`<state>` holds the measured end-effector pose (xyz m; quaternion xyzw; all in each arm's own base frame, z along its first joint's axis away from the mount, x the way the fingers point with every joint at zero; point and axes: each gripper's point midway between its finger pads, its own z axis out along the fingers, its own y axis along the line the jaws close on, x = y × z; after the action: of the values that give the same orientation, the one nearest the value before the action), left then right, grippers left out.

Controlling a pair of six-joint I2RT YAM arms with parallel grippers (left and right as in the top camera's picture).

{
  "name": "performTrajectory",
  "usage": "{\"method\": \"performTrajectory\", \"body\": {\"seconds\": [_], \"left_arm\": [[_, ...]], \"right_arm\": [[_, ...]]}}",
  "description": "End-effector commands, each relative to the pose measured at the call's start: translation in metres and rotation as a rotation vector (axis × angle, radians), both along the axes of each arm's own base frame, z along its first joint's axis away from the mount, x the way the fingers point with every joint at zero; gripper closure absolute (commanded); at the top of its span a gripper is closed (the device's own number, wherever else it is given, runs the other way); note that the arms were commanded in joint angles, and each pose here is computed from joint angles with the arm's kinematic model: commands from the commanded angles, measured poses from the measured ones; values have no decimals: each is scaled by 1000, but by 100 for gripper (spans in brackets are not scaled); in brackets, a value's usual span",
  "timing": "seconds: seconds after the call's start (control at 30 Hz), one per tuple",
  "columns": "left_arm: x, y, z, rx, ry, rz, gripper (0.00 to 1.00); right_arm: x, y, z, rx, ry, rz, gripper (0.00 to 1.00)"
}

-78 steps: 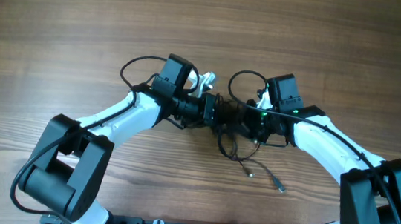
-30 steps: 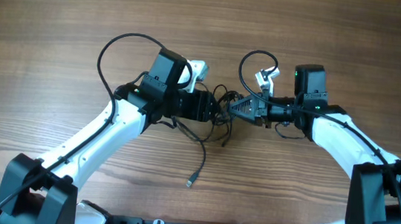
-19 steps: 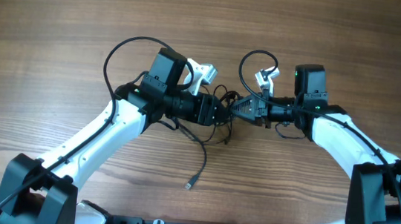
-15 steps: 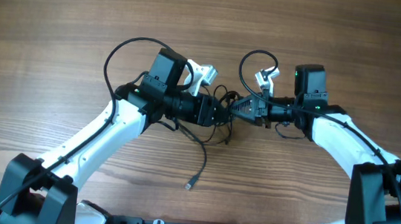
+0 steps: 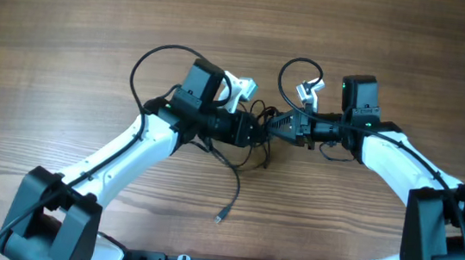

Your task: Untangle cables

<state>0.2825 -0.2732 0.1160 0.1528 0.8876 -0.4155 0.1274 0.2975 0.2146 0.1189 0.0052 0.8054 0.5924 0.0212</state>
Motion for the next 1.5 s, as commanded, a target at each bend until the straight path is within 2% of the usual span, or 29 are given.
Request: {"method": "performTrajectory", "body": {"seconds": [0.0,0.13,0.23,0.3,0.43,0.6,0.7,0.77,0.9,1.03,1.17,1.27,1.37,1.47], "left_arm": [[7,6,-10,23,-8,20,96],[25,32,18,-41,-44,92,96],[34,54,43,-118,-62,131,96],[29,59,64,-232,-41,90,96],[17,60,82,-355,0,18,96],[19,60,81,-349,-9,21,96],[34,69,66,-253,-29,116,96],[47,78,54,-186,18,242,96],[59,90,43,-143,128,425,96],[60,90,38,-132,202,508,96],[54,83,24,-38,191,530,96],[48,70,19,18,154,518,96],[45,62,13,78,112,526,96],[41,54,11,85,142,567,96]], "right_arm": [[-5,4,9,47,-1,36,83],[6,-9,-24,-134,52,-80,70],[6,-28,-56,-319,164,-192,45],[5,-36,-66,-379,181,-218,40],[4,-35,-65,-376,181,-213,40],[-3,-24,-52,-286,169,-144,46],[-18,-10,-31,-150,73,-5,46],[-28,-2,-22,-94,12,71,39],[-35,9,-22,-96,-19,117,34],[-38,15,-49,-268,-48,115,34],[-34,6,-62,-447,-90,82,33],[-26,2,-47,-493,-167,49,34],[-24,4,-24,-509,-264,23,39],[-25,8,-5,-520,-352,9,41]]}}
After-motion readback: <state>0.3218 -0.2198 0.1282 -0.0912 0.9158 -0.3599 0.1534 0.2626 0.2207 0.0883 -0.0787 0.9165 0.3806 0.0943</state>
